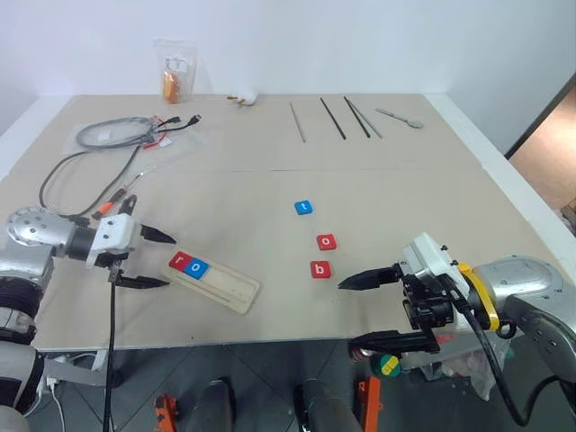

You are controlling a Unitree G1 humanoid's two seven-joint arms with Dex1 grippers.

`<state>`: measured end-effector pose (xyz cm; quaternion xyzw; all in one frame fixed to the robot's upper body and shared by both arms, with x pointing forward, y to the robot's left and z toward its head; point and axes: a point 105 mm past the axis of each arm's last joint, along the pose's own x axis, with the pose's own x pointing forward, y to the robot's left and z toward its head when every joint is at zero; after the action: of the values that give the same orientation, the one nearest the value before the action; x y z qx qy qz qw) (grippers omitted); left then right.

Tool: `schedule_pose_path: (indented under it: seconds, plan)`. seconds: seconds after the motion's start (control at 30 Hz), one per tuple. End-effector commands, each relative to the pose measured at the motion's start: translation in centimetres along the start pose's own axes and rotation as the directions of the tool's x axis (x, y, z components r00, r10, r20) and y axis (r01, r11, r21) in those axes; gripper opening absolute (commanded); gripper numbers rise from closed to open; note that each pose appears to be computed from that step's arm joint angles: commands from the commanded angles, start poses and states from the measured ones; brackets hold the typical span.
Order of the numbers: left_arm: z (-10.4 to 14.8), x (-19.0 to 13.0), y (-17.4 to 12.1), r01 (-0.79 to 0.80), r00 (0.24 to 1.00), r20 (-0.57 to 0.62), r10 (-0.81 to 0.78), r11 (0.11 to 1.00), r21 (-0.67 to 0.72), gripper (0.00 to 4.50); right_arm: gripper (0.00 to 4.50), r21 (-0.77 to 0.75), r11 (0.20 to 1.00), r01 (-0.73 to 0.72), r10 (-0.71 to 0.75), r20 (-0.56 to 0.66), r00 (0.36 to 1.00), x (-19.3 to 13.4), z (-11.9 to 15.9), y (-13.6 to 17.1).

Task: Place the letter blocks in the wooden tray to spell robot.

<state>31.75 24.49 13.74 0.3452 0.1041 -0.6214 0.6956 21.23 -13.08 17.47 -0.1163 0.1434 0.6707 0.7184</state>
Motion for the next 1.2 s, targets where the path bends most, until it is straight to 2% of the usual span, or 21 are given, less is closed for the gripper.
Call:
schedule_pose_path:
  seconds: [0.03, 0.13, 0.5, 0.97, 1.2]
  plan:
    - [0.8, -0.1, 1.1, -0.016, 1.000, 0.012, 0.016, 0.999, 0.042, 4.50, 4.45, -0.036, 0.999, 0.005, -0.004, 0.011, 1.000, 0.0, 0.8, 0.6]
    - [0.2, 0.7, 1.1, 0.021, 1.000, -0.023, -0.020, 0.999, 0.033, 4.50, 4.45, -0.031, 0.999, 0.014, -0.014, 0.006, 1.000, 0.1, 0.6, 0.7]
    - [0.5, 2.1, 1.3, 0.048, 0.999, 0.001, -0.048, 0.999, 0.019, 4.50, 4.45, -0.028, 0.999, 0.046, -0.046, -0.002, 0.999, 0.1, 0.4, 0.5]
    - [-0.9, 3.1, 1.4, 0.090, 0.993, -0.081, -0.090, 0.996, 0.002, 4.50, 4.45, -0.030, 0.999, 0.036, -0.036, 0.010, 0.999, 0.4, 0.8, 0.8]
    - [-0.2, 3.2, 2.7, 0.059, 0.996, -0.056, -0.063, 0.996, -0.071, 4.50, 4.45, -0.017, 1.000, 0.022, -0.021, 0.038, 0.999, 0.5, 1.4, 1.3]
